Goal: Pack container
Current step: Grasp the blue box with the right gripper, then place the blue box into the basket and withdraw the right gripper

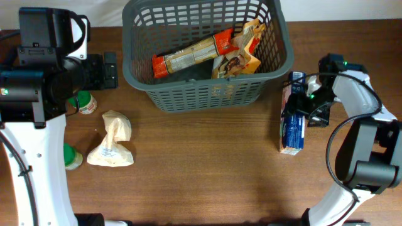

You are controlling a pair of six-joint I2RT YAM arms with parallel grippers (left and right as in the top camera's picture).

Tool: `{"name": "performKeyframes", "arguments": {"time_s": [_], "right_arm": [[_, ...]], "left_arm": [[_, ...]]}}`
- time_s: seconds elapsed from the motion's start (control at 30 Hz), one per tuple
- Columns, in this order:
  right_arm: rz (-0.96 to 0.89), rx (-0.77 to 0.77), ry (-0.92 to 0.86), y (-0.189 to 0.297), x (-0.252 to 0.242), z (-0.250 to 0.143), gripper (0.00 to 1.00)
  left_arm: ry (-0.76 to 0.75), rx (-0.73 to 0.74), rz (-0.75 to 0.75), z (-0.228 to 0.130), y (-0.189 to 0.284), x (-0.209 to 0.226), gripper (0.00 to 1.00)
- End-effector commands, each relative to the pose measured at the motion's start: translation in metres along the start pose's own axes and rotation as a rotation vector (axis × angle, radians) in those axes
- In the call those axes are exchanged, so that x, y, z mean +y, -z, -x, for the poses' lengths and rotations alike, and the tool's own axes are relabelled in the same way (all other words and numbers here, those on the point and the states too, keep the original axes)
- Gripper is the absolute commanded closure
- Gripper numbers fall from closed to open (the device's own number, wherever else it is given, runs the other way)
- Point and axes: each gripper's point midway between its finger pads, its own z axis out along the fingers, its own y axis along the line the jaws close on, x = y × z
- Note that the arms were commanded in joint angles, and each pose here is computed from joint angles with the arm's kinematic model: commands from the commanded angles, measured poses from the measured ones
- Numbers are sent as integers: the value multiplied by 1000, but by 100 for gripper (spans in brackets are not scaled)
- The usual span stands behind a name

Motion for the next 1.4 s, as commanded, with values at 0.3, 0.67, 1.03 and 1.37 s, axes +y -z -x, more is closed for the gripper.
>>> {"name": "performKeyframes", "arguments": {"time_s": [0.3,0.67,1.03,1.37], "right_arm": [[32,-177,-90,86,-11,19,96],[60,-1088,812,419,165,-67,96],[-127,-1098,1714,313,334,0,96],[-156,-826,1621,141,368,90,96]], "left_arm": [[5,14,-14,-1,-5,-2,1],[6,13,-14,0,-5,-2,1],[5,14,-14,-1,-5,-2,1],[5,14,-16,-1,-5,-2,1]]}}
